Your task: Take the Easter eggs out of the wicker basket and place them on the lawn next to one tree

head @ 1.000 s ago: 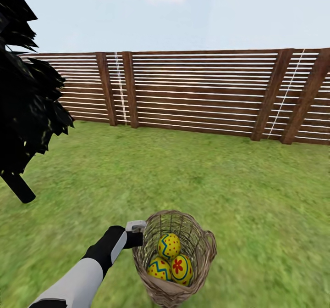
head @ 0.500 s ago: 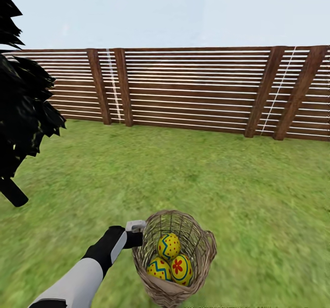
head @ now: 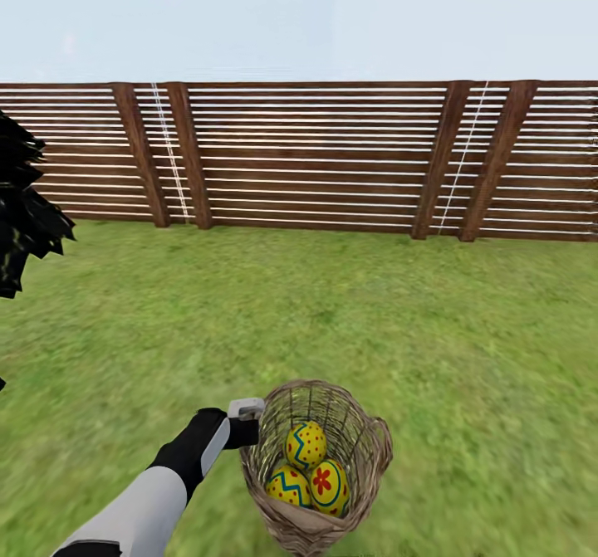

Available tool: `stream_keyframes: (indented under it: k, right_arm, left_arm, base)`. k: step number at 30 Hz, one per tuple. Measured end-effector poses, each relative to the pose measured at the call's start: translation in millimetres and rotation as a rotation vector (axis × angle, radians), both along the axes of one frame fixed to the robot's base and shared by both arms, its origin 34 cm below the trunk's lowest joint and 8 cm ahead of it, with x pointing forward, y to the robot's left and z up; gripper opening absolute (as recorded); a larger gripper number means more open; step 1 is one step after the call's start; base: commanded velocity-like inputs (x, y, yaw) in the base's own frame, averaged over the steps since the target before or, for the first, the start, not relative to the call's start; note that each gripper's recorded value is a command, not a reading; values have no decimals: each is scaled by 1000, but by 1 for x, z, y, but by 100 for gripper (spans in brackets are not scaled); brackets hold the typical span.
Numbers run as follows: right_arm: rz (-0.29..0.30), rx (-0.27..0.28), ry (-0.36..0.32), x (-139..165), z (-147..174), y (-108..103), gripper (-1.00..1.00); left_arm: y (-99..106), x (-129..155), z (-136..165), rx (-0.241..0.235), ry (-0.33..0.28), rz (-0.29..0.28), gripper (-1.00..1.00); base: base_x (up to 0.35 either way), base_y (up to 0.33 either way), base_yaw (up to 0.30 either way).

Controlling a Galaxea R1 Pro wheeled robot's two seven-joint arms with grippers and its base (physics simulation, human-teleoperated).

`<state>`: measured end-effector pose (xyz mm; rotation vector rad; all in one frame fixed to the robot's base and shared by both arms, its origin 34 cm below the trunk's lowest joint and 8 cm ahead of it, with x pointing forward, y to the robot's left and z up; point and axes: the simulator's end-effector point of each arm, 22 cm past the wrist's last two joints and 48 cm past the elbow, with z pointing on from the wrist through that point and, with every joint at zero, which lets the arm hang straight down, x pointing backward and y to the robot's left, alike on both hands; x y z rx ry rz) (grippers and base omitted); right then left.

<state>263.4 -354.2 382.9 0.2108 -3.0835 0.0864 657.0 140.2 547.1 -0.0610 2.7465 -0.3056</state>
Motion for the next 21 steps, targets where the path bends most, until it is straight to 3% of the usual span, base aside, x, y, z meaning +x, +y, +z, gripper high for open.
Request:
stream_keyframes:
  k: [13,21]
  right_arm:
    - [1,2,10,-7,-1,2,100]
    - [2,1,19,-15,-1,2,100]
  left_arm:
    - [1,0,-1,2,1,0,-100]
    - [0,0,0,-3,1,3,-100]
  base:
    - [0,0,-289]
    - [0,0,-30]
